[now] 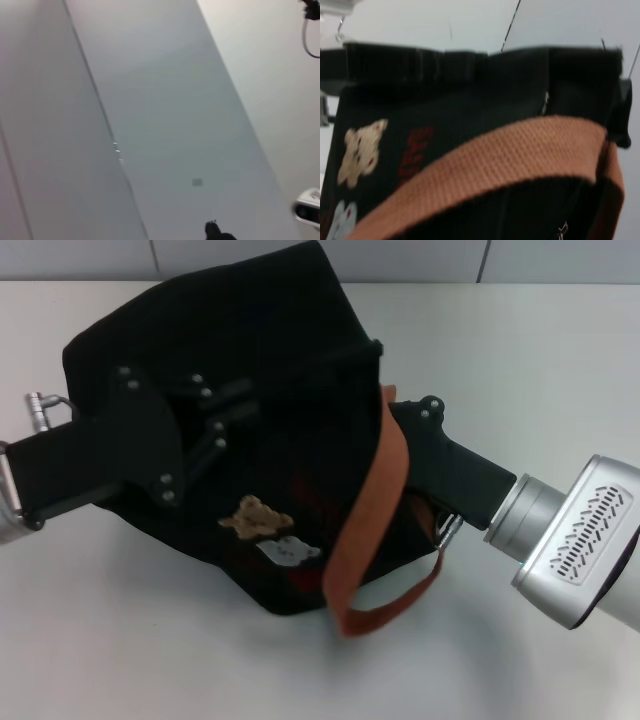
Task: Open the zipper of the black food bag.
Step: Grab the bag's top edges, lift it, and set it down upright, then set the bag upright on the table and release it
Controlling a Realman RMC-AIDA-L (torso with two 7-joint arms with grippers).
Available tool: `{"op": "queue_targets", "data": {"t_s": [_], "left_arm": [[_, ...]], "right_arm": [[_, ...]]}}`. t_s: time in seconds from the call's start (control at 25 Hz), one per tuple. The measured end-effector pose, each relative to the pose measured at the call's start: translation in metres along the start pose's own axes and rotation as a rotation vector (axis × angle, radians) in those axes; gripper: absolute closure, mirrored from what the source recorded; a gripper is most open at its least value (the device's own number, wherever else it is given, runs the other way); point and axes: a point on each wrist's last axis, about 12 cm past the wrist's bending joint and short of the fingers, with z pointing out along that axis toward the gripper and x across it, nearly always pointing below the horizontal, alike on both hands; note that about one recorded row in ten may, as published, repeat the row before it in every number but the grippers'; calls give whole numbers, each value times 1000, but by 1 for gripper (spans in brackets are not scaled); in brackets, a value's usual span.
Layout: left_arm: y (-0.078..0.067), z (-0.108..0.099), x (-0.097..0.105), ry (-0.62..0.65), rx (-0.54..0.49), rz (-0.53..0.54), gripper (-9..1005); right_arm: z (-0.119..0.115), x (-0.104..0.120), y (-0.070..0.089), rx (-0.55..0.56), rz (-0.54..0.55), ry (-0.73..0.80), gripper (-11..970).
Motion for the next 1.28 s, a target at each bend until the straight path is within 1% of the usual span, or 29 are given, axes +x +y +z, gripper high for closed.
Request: {"op": "queue_targets", "data": {"t_s": [0.12,0.16,0.4,0.52,0.6,0.88,1.0,1.12,1.2,1.24,1.28], "left_arm": [[0,-7,1,-15,-61,0,908],[0,-12,1,-22,-98,1,908],[-1,-21,0,-26,-153,0,908],[-1,-23,0,-26,-166,-1,908],[-1,-23,0,-26,-168,-1,908],[0,-25,0,-23,-186,1,908],[0,-25,1,-20,-190,-1,908],[-2,-25,5,-13,-206,-18,907],[-3,-25,6,-11,-214,-24,907],[-6,-25,10,-4,-235,-35,907],[-12,-24,20,13,-304,-55,907]], "right_arm": [[-3,5,0,5,-2,37,959],[-6,8,-1,10,-2,51,959],[-23,20,-5,64,1,125,958],[-29,23,-6,91,7,142,958],[-38,28,-9,119,9,166,957],[-47,32,-14,180,22,190,958],[-51,31,-19,206,53,170,944],[-52,26,-22,236,106,117,922],[-54,21,-26,275,148,72,907],[-57,19,-29,306,177,38,900],[-59,16,-31,328,195,14,893]]}}
